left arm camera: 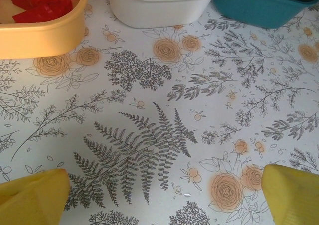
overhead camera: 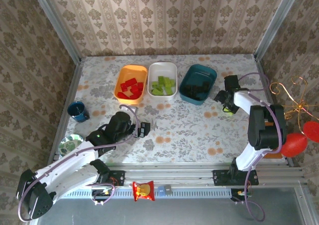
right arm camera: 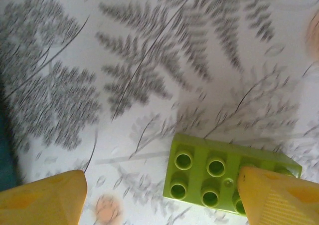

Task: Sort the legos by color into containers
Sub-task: Move the lego to the center of the table.

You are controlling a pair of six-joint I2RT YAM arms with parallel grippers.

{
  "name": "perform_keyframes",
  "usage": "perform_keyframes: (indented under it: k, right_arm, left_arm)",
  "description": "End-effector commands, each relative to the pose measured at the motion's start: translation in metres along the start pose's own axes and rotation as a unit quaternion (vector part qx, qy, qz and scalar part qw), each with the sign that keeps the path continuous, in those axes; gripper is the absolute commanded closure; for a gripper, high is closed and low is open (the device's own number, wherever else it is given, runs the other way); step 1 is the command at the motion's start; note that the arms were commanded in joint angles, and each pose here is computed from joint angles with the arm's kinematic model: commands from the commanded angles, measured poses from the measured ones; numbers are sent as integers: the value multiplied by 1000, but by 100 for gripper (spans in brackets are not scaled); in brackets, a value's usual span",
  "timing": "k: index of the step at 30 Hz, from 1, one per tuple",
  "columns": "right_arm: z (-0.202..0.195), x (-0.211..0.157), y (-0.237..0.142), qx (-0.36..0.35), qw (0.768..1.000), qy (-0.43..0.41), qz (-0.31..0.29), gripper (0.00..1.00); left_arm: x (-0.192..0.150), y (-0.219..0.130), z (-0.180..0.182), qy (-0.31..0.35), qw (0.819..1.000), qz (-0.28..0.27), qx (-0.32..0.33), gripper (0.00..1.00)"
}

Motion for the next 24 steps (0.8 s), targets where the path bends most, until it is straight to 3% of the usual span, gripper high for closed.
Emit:
perform_keyframes:
  k: [1, 7, 11, 14, 20, 24]
  right_arm:
    - [-12, -59, -2, -2, 996, 14, 88, 19]
    - [-9, -129, -27, 29, 995, -37, 89, 19]
    - [33, -171, -44, 95, 983, -117, 107, 19]
    - [73, -199, -63, 153, 959, -198, 130, 18]
    - [97, -212, -99, 203, 920, -304, 143, 14]
    - [82, -198, -101, 125, 902, -400, 100, 13]
  left_arm:
    - [-6, -1, 3, 4, 1000, 6, 3, 0]
    - [-8, 3, 2, -4, 1000, 5, -5, 0]
    - [-7, 2, 3, -3, 1000, 5, -3, 0]
    - [-5, 1, 3, -1, 1000, 5, -2, 0]
    - [-8, -2, 5, -4, 1000, 4, 1, 0]
    - [-9, -2, 5, -7, 1000, 3, -1, 0]
Point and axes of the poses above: each hand's point on the last joint's axis, 136 mm out from that joint toward the fingers, its own y axis out along the fingers, its own z axis along the line the jaws close on, x = y × z, the point moved 7 cm from there along -y, back along the fingers, and after that the axes turned 10 degrees about y, right-handed, at the moved point
